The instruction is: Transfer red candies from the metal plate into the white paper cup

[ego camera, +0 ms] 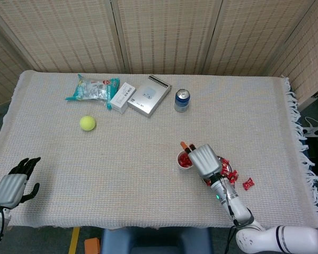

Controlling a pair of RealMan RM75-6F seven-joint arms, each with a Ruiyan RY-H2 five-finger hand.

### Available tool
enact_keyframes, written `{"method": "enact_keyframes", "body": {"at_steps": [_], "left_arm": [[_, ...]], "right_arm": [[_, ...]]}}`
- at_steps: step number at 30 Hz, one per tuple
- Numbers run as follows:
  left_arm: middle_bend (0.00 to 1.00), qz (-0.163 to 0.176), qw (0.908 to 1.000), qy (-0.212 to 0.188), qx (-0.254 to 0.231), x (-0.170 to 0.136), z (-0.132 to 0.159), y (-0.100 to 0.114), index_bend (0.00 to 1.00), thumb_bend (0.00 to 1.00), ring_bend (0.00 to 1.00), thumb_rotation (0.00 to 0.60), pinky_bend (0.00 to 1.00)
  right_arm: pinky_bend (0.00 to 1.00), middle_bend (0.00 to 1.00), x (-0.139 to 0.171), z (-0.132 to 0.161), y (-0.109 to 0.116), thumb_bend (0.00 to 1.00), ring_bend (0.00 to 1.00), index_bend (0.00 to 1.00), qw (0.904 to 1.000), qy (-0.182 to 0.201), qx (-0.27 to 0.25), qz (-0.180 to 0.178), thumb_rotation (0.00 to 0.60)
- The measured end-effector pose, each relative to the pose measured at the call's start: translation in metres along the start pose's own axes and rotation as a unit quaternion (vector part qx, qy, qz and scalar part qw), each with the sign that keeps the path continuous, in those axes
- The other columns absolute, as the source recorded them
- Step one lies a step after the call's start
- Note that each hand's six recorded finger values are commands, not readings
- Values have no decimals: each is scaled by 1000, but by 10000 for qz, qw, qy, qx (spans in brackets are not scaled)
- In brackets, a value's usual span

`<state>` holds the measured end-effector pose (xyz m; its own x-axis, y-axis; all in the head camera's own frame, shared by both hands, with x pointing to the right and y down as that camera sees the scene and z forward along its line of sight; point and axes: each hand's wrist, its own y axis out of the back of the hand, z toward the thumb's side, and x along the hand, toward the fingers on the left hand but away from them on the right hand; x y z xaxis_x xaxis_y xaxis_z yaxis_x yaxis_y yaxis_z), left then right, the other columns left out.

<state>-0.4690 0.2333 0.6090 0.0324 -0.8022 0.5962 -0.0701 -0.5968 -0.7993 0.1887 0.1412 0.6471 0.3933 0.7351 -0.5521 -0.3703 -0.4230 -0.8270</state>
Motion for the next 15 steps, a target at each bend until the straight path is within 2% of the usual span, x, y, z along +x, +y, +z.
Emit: {"method": "enact_keyframes", "body": {"at_steps": [2, 4, 5, 10, 15], "left_arm": [[74, 10, 10000, 9, -10, 0, -1, 1, 0, 473, 43, 600, 206], [73, -15, 10000, -1, -3, 0, 0, 0, 0, 473, 44, 600, 207], [73, -30, 10000, -10, 14, 1, 1, -1, 0, 473, 46, 600, 208], [74, -82, 9999, -32, 100, 1, 4, -6, 0, 473, 51, 600, 217], [76, -126, 9998, 5, 150, 2, 5, -10, 0, 474, 52, 600, 223]], "right_arm": [[1000, 486, 12, -11, -2, 298, 791, 183, 10000, -43, 71, 22, 600], [1000, 650, 24, -22, -7, 291, 802, 213, 9997, -91, 164, 125, 600], [1000, 691, 33, -30, -11, 289, 812, 222, 9994, -129, 236, 229, 600], [1000, 789, 67, -54, -36, 279, 863, 265, 9954, -257, 482, 782, 600], [1000, 806, 83, -70, -63, 271, 876, 285, 9907, -397, 390, 1238, 600]]}}
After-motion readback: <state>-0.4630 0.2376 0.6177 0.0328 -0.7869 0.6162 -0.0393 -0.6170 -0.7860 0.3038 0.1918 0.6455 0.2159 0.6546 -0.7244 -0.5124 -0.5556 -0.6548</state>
